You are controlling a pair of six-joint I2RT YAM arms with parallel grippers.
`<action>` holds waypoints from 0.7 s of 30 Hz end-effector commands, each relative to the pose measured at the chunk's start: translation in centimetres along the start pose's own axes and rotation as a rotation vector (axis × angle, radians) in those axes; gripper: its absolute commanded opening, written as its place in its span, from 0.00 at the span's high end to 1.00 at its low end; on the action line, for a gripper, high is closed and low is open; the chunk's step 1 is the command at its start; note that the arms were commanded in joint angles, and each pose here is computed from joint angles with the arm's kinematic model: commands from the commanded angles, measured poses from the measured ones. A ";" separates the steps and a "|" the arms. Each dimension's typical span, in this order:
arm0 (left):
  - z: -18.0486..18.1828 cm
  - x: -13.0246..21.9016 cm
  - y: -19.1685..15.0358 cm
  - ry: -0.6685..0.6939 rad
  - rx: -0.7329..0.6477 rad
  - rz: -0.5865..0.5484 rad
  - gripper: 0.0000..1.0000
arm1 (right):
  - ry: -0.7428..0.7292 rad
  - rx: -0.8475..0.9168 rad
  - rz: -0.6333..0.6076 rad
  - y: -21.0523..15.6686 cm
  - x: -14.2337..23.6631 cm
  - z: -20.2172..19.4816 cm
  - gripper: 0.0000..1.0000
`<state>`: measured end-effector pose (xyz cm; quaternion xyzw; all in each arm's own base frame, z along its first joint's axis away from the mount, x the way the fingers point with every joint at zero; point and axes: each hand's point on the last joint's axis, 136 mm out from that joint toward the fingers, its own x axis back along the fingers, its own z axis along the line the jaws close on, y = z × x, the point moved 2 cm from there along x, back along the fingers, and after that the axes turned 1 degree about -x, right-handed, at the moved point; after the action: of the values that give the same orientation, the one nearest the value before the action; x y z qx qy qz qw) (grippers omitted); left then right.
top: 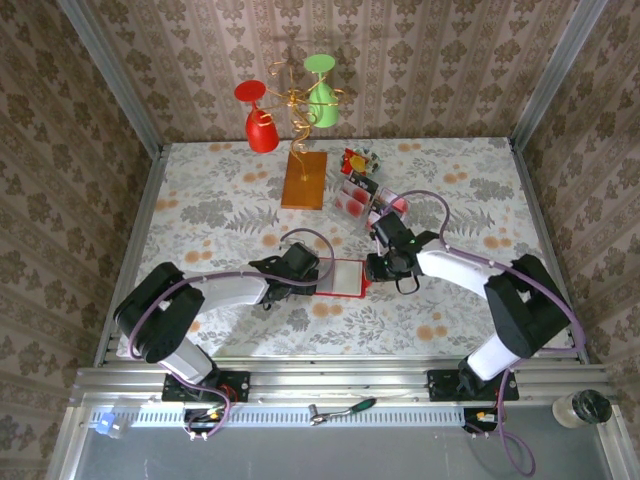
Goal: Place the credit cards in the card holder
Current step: Rotate the card holder at the center of the table, then press the card slot in the card holder.
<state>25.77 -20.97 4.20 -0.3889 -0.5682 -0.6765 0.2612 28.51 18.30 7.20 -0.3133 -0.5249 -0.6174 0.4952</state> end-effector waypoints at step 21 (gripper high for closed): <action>0.5 0.4 -0.5 0.000 0.021 -0.009 0.03 | 0.274 -0.001 -0.008 1.7 -3.3 9.6 1.00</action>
<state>25.65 -20.84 4.21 -0.3864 -0.5754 -0.6730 0.2582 28.91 27.18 6.56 -0.2414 -0.4674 -0.6412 0.5587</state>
